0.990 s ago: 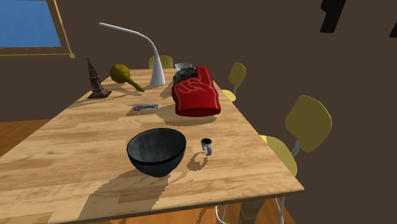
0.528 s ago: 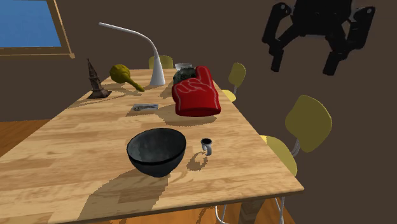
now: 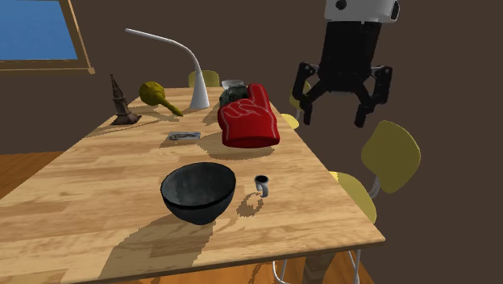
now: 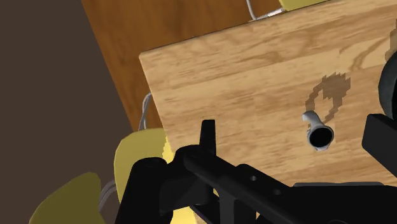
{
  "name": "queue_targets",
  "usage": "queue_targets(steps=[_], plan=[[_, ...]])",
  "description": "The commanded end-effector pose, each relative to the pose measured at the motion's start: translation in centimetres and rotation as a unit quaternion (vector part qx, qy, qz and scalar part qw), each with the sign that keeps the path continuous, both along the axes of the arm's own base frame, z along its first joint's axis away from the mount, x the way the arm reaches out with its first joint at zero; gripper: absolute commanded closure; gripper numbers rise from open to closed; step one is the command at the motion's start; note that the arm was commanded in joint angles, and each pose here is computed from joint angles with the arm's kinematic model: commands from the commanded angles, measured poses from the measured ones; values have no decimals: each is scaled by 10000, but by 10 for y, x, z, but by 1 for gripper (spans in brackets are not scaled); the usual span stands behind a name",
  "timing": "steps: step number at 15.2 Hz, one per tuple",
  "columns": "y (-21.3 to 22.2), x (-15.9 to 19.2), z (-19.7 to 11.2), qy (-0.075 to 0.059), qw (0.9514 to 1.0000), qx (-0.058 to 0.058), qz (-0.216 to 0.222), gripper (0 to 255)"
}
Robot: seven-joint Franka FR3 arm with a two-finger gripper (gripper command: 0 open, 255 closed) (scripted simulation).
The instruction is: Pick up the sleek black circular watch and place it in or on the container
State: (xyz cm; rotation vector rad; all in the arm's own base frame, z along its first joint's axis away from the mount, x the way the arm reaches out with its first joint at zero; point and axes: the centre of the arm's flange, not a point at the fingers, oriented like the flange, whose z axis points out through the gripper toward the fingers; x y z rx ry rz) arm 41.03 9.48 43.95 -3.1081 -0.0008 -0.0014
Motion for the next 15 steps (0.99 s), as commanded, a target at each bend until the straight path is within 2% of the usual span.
queue_targets(steps=[1,15], plan=[[19,12,-23,-6,10000,-15,43,0],[111,102,-158,-2,9993,-153,335,0]])
